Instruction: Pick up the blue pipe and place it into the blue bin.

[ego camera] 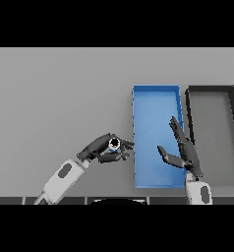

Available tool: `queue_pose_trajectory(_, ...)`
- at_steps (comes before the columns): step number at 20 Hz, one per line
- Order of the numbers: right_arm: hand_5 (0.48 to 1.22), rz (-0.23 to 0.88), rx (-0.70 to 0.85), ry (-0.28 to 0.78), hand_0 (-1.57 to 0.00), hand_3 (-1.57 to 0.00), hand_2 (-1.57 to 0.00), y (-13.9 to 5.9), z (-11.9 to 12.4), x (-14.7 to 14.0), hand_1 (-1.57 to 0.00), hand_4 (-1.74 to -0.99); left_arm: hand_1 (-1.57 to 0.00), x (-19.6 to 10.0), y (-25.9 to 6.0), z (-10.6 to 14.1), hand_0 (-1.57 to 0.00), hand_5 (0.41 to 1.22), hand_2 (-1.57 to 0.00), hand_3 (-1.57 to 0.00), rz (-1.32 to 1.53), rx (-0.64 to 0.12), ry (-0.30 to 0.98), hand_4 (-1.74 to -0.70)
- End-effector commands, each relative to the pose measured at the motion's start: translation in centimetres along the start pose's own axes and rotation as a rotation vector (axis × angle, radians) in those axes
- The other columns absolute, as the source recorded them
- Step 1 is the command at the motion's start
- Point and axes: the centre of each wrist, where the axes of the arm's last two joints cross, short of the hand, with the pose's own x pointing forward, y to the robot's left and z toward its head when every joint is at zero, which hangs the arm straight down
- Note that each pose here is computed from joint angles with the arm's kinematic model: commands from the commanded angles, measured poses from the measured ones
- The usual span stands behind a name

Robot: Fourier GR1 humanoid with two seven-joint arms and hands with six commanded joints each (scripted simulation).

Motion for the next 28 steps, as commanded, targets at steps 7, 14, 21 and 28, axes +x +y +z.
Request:
queue_pose_trajectory(7, 0.52, 0.039, 0.373, -0.055, 0.0, 0.0, 0.0, 0.0, -3.0, 7.2, 0.0, -1.286, -1.57, 0.0, -0.4, -0.4, -1.57, 1.221, -1.57, -1.44, -0.002, -0.007, 0.016, -1.73)
queue_pose_trajectory(14, 0.529, 0.089, 0.635, -0.11, 0.0, 0.0, 0.0, 3.1, -6.3, 11.6, 0.0, -1.3, -1.57, 0.0, 0.3, -0.5, -1.57, 1.221, -1.57, -1.44, -0.029, -0.003, 0.021, -1.73)
queue_pose_trajectory(21, 0.535, 0.125, 0.808, -0.139, 0.0, 0.0, 0.0, 6.7, -9.7, 13.1, 0.0, -1.251, -1.57, -0.4, 0.3, -0.7, -1.57, 1.221, -1.57, -1.48, -0.001, -0.027, -0.015, -1.73)
queue_pose_trajectory(28, 0.511, 0.133, 0.86, -0.097, 0.0, 0.0, -0.02, 9.0, -12.5, 12.7, 0.0, -1.225, -1.57, -0.3, 0.8, -0.7, -1.57, 1.221, -1.57, -1.5, 0.021, -0.04, 0.014, -1.73)
